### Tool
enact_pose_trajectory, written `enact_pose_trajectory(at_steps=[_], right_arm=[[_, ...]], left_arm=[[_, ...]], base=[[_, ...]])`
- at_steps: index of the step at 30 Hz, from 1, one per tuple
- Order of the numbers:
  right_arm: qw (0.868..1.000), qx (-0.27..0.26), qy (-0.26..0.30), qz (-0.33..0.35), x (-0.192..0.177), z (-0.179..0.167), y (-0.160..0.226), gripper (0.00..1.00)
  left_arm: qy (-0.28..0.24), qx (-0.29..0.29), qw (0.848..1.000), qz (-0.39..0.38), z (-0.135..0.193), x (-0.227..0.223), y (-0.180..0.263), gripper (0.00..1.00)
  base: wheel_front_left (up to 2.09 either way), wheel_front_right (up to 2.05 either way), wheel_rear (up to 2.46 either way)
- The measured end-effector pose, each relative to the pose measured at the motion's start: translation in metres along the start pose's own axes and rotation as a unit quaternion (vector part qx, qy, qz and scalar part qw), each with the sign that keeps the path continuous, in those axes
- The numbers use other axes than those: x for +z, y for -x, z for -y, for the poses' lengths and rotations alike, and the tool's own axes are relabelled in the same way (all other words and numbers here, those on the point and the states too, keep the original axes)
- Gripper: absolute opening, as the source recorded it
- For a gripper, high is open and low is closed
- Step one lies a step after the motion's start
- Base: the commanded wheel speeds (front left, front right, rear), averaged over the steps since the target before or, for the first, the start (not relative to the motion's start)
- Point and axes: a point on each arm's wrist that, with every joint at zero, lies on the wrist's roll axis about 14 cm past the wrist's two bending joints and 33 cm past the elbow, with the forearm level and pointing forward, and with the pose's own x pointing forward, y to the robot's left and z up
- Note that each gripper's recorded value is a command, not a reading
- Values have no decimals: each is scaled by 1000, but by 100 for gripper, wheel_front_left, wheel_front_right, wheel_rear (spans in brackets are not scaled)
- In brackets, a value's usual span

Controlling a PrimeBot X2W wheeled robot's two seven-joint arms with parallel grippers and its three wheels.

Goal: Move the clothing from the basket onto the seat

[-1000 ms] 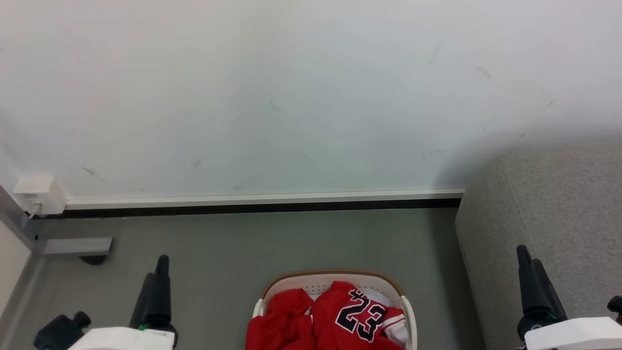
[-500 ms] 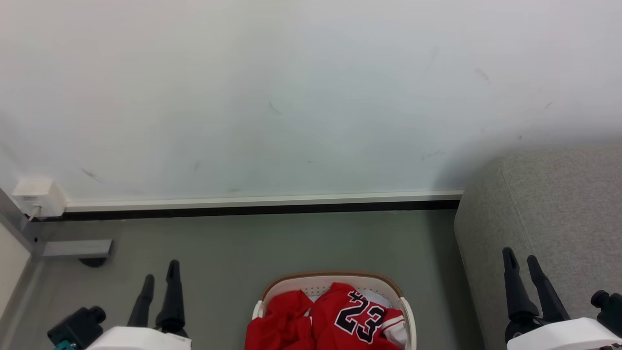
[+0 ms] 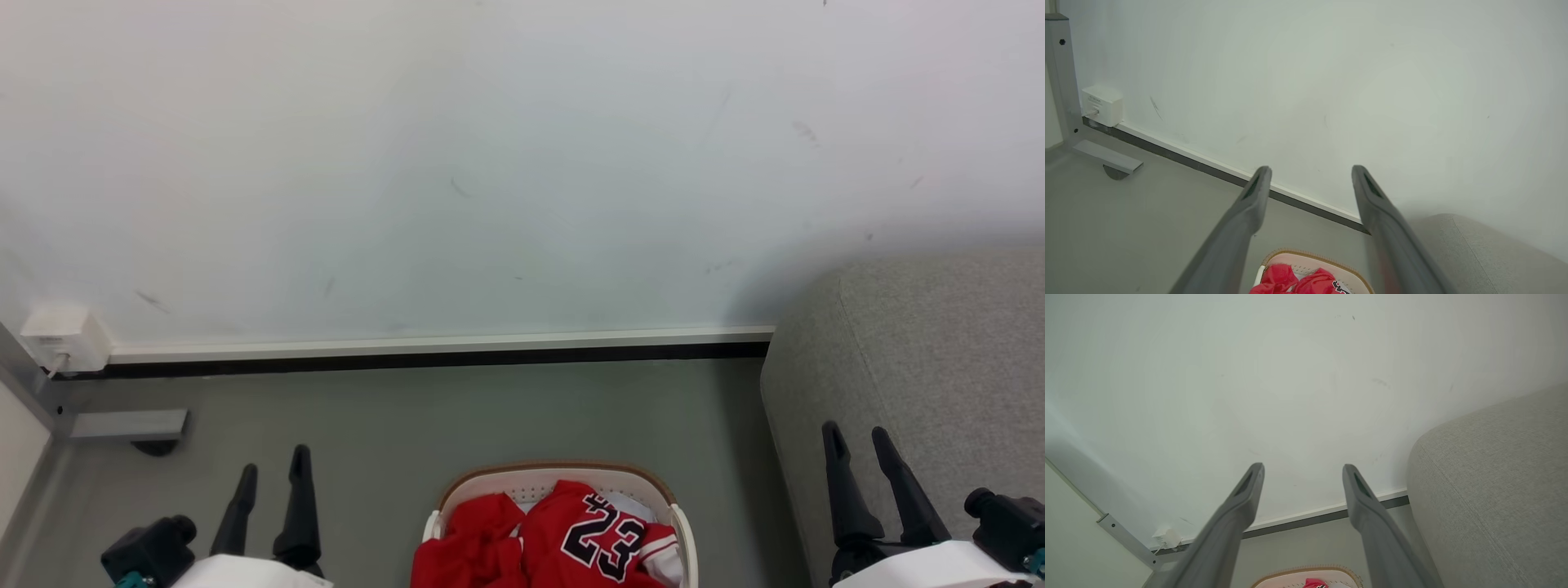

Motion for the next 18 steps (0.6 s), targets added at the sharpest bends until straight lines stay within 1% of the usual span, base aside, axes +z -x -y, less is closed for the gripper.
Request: enact_pose_trajectory(at_steps=[18], right_arm=[[997,19,76,-1,-5,-7,4,100]], left_arm=[[-87,-18,996,17,9,3,2,100]], base=[[0,0,0]])
